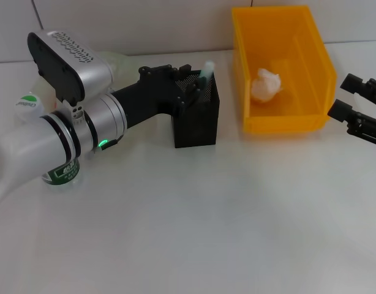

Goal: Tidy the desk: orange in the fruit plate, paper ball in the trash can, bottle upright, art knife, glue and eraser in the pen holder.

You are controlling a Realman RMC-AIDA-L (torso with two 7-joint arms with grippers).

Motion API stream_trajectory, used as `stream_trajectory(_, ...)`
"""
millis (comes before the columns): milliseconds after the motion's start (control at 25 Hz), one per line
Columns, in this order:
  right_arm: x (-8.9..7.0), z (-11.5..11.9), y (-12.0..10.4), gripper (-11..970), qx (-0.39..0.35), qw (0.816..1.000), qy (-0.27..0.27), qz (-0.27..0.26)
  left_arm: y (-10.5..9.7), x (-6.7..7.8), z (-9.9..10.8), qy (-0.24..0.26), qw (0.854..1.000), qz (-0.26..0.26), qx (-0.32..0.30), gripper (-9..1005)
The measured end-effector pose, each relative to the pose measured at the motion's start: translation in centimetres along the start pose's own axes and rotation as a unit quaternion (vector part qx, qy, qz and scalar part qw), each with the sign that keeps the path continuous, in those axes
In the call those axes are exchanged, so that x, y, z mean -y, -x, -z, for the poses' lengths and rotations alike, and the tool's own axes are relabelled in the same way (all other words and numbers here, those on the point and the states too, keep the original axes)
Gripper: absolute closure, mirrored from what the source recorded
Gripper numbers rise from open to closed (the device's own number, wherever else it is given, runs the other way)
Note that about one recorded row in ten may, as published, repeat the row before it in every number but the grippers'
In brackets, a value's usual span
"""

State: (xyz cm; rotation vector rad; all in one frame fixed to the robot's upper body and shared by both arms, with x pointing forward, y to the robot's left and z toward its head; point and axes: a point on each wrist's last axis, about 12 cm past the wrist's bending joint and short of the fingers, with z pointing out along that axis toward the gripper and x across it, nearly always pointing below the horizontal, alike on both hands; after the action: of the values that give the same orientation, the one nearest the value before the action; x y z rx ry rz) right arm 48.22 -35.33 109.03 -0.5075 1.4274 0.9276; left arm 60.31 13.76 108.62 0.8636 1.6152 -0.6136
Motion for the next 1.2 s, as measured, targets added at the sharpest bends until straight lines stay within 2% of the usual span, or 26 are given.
stream_trajectory(40,0.0,0.0,0.0,130,-0.001,1.000,0.001,0.000,0.0,0.0,0.0,-0.001,1.000,0.000,0.001,794)
stream_trajectory(280,0.0,0.0,0.0,130,0.000,1.000,0.000,0.000,0.5,0.4,0.0,-0.013,1.000,0.000,0.016,594)
stream_trajectory(400,0.0,0.2,0.1,130,0.001,1.000,-0.001,-0.002,0.8,0.8,0.2,-0.028,0.999,0.006,0.030,442)
stream_trajectory(480,0.2,0.3,0.4,130,-0.001,1.000,0.001,-0.006,1.4,1.4,1.9,-0.083,0.993,0.036,0.070,373)
stream_trajectory(560,0.5,0.5,0.9,130,-0.022,1.000,0.012,-0.008,1.6,1.3,3.1,-0.109,0.990,0.039,0.085,338)
stream_trajectory(640,0.6,0.5,1.0,130,-0.031,0.999,0.016,-0.010,1.6,1.3,3.1,-0.109,0.990,0.039,0.085,303)
stream_trajectory(680,0.6,0.5,1.2,130,-0.042,0.999,0.025,-0.010,1.6,0.8,5.2,-0.149,0.984,0.037,0.088,286)
stream_trajectory(760,0.2,0.6,1.5,130,-0.067,0.996,0.062,-0.003,1.3,0.7,7.3,-0.202,0.976,0.033,0.080,251)
stream_trajectory(800,0.2,0.6,1.5,130,-0.067,0.996,0.062,-0.003,1.3,0.7,7.3,-0.202,0.976,0.033,0.080,233)
stream_trajectory(840,0.0,0.5,1.6,130,-0.077,0.994,0.076,0.000,1.1,0.7,8.1,-0.220,0.972,0.030,0.077,216)
stream_trajectory(880,-0.2,0.4,1.6,130,-0.090,0.991,0.094,0.003,0.3,1.0,9.7,-0.253,0.965,0.028,0.057,215)
stream_trajectory(920,-0.5,0.2,1.5,130,-0.106,0.988,0.112,0.003,-0.4,1.2,10.4,-0.259,0.965,0.031,0.043,213)
stream_trajectory(960,-1.0,-0.2,1.0,130,-0.136,0.981,0.142,-0.002,-0.4,1.2,10.4,-0.259,0.965,0.031,0.043,212)
stream_trajectory(1080,-1.5,-0.8,0.1,130,-0.161,0.973,0.163,-0.009,-0.9,1.4,10.8,-0.258,0.965,0.036,0.034,209)
stream_trajectory(1120,-1.6,-1.1,-0.2,130,-0.167,0.972,0.166,-0.009,-3.2,2.1,11.6,-0.243,0.969,0.046,-0.005,209)
stream_trajectory(1200,-2.1,-1.8,-1.1,130,-0.171,0.970,0.172,-0.002,-3.9,2.3,11.7,-0.239,0.970,0.045,-0.024,209)
